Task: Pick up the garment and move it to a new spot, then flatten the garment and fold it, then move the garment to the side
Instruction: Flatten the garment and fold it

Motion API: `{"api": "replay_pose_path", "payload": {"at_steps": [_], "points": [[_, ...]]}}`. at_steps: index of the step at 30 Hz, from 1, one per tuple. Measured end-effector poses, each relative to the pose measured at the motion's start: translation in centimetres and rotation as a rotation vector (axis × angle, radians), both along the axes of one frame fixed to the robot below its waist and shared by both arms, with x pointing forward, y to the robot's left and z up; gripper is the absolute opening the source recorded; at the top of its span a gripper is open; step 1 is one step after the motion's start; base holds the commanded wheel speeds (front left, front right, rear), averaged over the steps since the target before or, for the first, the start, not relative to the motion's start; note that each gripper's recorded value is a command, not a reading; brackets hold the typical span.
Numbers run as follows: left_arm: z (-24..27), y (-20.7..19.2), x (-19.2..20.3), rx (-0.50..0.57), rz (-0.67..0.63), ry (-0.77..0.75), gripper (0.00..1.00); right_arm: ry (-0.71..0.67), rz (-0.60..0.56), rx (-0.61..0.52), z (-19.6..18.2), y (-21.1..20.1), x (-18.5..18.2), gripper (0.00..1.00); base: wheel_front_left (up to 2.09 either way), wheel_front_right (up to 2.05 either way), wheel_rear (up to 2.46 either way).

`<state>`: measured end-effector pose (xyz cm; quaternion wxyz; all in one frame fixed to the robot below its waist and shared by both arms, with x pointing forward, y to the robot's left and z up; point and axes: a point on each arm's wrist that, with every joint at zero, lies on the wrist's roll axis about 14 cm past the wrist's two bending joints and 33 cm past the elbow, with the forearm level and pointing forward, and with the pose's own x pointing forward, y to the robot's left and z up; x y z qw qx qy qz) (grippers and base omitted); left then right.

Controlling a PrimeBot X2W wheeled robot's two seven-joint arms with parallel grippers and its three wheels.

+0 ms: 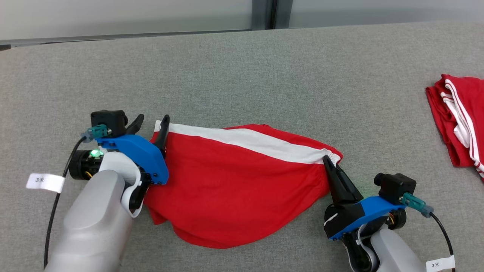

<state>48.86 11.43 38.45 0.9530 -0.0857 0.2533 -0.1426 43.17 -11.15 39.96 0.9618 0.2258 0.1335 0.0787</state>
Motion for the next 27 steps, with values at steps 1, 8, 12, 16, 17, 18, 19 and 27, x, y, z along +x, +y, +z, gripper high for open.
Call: {"api": "replay_pose_path", "payload": {"at_steps": [1,8,12,16,17,18,19,27], "points": [[-0.2,0.1,0.0,0.0,0.001,0.013,1.0,0.001,0.0,-0.001,-0.1,0.0,0.0,0.0,0.0,0.0,0.0],[-1.9,-0.5,-0.7,-0.014,-0.021,0.109,1.0,0.008,0.009,-0.009,-0.4,0.1,0.0,0.0,0.0,0.0,0.0],[-2.6,-0.5,-0.9,0.003,-0.033,0.135,1.0,0.009,0.018,-0.014,-0.5,0.3,0.1,0.0,0.0,0.0,0.0],[-3.3,-0.7,-1.2,0.028,-0.057,0.162,1.0,0.007,0.023,-0.019,-0.5,0.4,0.2,0.0,0.0,0.0,0.0],[-3.4,-0.7,-1.2,0.035,-0.063,0.16,1.0,0.007,0.023,-0.02,-0.5,0.3,0.2,0.0,0.0,0.0,0.0],[-3.3,-0.7,-1.1,0.039,-0.064,0.157,1.0,0.007,0.023,-0.02,-0.5,0.3,0.2,0.0,0.0,0.0,0.0],[-3.4,-0.7,-1.0,0.041,-0.065,0.157,1.0,0.008,0.022,-0.02,-0.6,0.3,0.3,0.0,0.0,0.0,0.0],[-3.5,-1.1,-1.1,0.056,-0.098,0.136,0.0,0.009,0.023,-0.021,-0.7,0.3,0.4,0.0,0.0,0.0,0.0]]}}
